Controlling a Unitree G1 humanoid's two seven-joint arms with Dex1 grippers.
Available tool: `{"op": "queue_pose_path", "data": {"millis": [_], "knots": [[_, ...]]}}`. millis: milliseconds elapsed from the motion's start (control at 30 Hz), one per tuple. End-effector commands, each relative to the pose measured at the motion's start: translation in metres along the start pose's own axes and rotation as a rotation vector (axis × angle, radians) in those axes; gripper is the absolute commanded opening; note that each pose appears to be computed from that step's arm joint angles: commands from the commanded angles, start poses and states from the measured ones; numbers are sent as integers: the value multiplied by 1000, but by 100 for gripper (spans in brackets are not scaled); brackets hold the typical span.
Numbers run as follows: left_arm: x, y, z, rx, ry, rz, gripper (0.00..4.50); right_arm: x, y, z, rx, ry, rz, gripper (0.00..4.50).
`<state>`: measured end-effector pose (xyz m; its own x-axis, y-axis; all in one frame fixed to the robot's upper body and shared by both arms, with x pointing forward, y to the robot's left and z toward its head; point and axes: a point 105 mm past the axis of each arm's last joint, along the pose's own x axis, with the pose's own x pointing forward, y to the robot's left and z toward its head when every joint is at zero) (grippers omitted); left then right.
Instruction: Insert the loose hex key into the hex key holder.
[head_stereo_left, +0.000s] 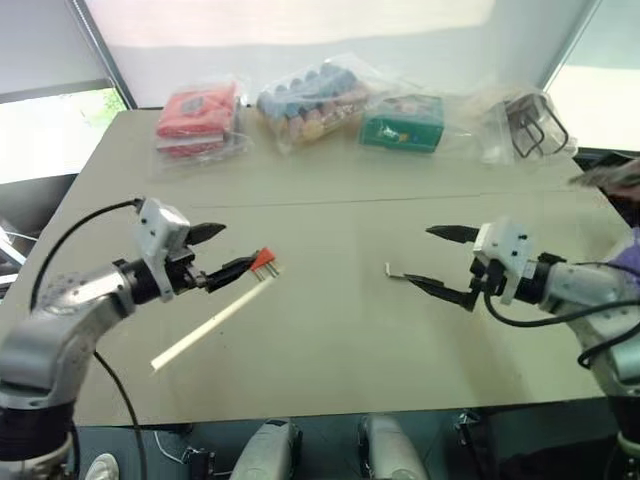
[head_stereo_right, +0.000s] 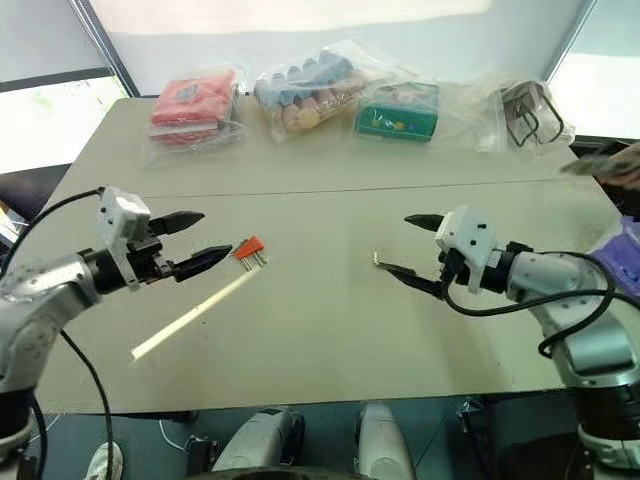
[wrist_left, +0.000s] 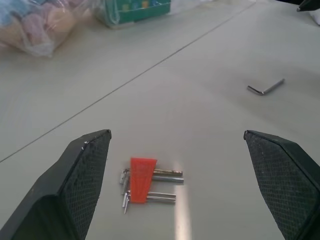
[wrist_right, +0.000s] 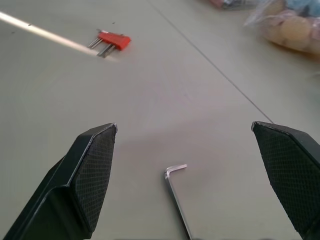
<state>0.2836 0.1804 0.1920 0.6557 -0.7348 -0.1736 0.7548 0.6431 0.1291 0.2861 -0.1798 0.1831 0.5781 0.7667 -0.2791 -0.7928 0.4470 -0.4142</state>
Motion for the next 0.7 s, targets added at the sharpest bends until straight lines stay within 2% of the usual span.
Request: {"op": "queue_pose_path", "data": {"millis": [33,233,700], "knots": [[-8,-2,14,10,5,-72,445,-5,-8,23,-59,-22,42,450],[-8,-5,15,-14,27,-106,445,-2,-15,34,-80,-34,48,450],[-10,-7,14,-4,41,-91,445,3,-18,36,-101,-29,56,450]]}}
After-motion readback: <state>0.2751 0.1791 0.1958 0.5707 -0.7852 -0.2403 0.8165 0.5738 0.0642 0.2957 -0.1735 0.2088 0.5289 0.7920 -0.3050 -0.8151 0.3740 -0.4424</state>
